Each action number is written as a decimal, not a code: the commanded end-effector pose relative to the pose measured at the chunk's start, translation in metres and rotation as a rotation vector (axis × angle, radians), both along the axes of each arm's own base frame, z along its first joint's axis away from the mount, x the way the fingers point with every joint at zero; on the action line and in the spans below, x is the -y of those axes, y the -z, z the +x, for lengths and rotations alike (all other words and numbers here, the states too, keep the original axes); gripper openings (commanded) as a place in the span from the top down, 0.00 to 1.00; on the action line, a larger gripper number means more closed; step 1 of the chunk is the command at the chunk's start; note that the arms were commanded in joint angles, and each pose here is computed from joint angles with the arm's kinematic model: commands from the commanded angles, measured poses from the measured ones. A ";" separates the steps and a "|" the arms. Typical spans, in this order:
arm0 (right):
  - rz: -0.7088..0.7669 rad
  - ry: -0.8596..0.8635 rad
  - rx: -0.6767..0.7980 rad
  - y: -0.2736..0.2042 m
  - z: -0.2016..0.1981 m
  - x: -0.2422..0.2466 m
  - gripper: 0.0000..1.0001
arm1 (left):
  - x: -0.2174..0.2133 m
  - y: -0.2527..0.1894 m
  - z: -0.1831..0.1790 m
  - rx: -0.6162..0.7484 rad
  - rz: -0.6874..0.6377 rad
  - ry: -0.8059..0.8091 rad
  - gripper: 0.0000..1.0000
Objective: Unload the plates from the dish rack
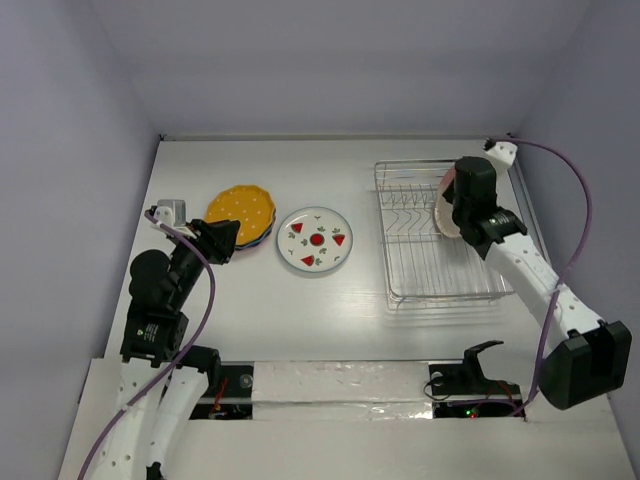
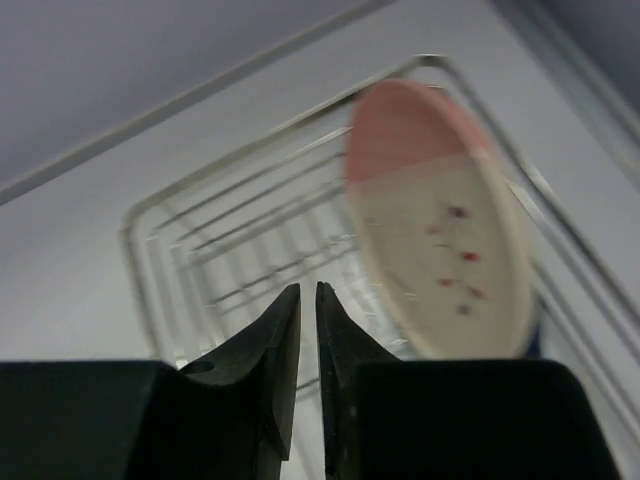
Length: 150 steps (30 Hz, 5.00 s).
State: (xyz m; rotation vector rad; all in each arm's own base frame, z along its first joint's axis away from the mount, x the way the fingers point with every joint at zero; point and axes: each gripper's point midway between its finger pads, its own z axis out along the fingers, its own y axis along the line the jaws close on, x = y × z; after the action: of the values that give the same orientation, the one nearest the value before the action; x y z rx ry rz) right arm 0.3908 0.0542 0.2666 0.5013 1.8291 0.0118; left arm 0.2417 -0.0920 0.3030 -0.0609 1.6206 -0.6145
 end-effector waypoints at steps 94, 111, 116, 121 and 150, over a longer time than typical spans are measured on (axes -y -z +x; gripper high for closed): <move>0.159 -0.218 0.384 -0.151 -0.047 0.014 1.00 | 0.001 -0.025 0.000 0.069 -0.012 0.004 0.73; 0.191 -0.329 0.343 -0.127 -0.038 -0.008 1.00 | 0.002 -0.024 0.001 0.064 -0.012 0.009 0.73; 0.259 -0.327 0.394 -0.131 -0.036 -0.012 1.00 | 0.002 -0.024 0.001 0.064 -0.011 0.010 0.73; 0.324 -0.384 0.455 -0.145 -0.041 -0.023 1.00 | 0.002 -0.024 0.001 0.064 -0.012 0.013 0.73; 0.806 -0.931 0.358 -0.119 -0.018 -0.223 1.00 | -0.001 -0.024 0.001 0.067 -0.011 -0.002 0.73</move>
State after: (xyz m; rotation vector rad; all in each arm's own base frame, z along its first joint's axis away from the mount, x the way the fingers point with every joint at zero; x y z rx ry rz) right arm 0.3763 0.2605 0.2847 0.2048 1.8234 1.2217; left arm 0.2445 -0.0920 0.2997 -0.0646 1.6347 -0.6131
